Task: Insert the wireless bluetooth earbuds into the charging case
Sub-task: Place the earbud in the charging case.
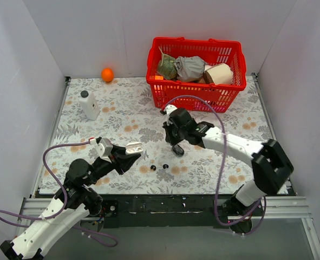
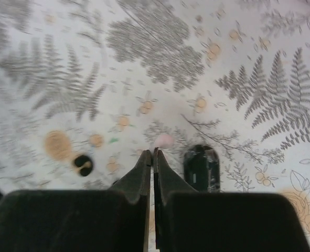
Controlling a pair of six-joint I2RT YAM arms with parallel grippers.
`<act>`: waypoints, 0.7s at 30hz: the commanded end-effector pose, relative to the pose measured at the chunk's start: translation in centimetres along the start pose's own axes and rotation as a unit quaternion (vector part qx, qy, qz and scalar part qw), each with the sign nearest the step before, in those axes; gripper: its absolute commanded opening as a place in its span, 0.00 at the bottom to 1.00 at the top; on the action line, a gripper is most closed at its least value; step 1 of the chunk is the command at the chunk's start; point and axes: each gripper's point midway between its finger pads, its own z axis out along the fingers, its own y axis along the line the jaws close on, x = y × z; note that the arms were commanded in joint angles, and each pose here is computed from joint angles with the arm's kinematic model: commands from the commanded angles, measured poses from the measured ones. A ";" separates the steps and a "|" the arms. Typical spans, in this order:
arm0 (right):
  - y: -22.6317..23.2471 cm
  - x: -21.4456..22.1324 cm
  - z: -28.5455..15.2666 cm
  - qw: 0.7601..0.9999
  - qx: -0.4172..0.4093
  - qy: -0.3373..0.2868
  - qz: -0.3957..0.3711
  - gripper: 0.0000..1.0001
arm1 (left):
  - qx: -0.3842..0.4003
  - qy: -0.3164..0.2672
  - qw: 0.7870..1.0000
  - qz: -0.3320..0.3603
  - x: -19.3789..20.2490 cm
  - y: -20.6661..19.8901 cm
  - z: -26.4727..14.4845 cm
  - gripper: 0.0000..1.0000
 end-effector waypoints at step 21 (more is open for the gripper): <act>15.2 -4.8 -36.7 0.790 -0.525 -0.208 -0.241 0.01 | 0.325 0.026 0.945 0.025 -6.1 -10.5 2.8 0.00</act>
